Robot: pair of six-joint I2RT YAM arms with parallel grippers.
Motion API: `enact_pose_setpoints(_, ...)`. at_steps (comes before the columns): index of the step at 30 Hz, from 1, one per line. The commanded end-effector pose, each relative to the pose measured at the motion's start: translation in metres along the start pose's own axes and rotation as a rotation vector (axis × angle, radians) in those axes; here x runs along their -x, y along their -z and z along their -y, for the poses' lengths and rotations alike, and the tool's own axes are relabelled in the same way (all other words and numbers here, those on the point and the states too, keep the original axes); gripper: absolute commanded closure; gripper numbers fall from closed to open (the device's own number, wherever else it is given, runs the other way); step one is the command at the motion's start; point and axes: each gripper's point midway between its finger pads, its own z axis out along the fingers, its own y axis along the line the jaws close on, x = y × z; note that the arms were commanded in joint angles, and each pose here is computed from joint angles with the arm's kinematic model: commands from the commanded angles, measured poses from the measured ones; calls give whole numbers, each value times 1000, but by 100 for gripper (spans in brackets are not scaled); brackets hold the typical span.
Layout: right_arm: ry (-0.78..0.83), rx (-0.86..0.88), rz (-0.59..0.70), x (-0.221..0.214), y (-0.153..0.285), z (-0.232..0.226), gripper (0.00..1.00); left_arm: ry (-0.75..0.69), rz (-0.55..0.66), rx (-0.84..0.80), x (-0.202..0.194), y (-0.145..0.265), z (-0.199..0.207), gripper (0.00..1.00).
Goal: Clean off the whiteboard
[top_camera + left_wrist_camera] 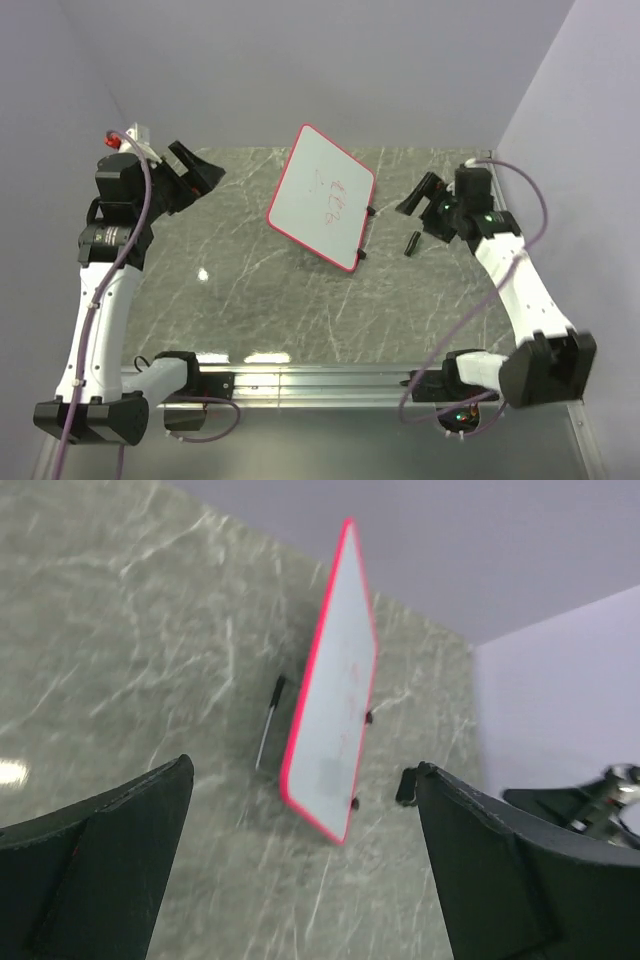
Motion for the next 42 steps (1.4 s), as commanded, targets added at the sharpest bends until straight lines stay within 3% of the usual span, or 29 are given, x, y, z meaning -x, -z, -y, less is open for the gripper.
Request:
enact_pose_setpoints(1,-39,-203,-146,-25,-5,38,0,21,36,33,10,32,9,1)
enact_pose_setpoints(2,-42,-238,-151,-26,-8,44,0,52,37,63,4,31,0,1)
enact_pose_setpoints(4,-44,-289,-161,-27,-17,56,0,248,-87,138,-56,14,-43,1)
enact_pose_setpoints(6,-52,-353,-162,-28,-26,70,1,259,-219,114,-99,5,-57,1)
enact_pose_setpoints(7,-56,-361,-168,-28,-29,74,1,262,-226,153,-103,10,-64,1)
enact_pose_setpoints(9,-65,-346,-198,-33,-39,76,3,203,-133,181,-82,19,-64,1)
enact_pose_setpoints(12,-91,-454,-162,-28,-41,98,7,183,-109,236,-72,29,-67,1)
enact_pose_setpoints(14,-136,-569,-163,-30,-37,124,18,184,-138,234,-77,27,-67,5)
enact_pose_setpoints(16,-156,-632,-149,-28,-36,141,37,187,-142,212,-78,30,-63,6)
enact_pose_setpoints(19,-150,-689,-167,-33,-43,159,44,185,-135,195,-78,37,-58,5)
enact_pose_setpoints(29,-189,-713,-258,-62,-88,185,44,171,-152,245,-82,55,-62,8)
enact_pose_setpoints(42,-192,-558,-299,-52,-141,150,44,162,-150,294,-83,62,-70,9)
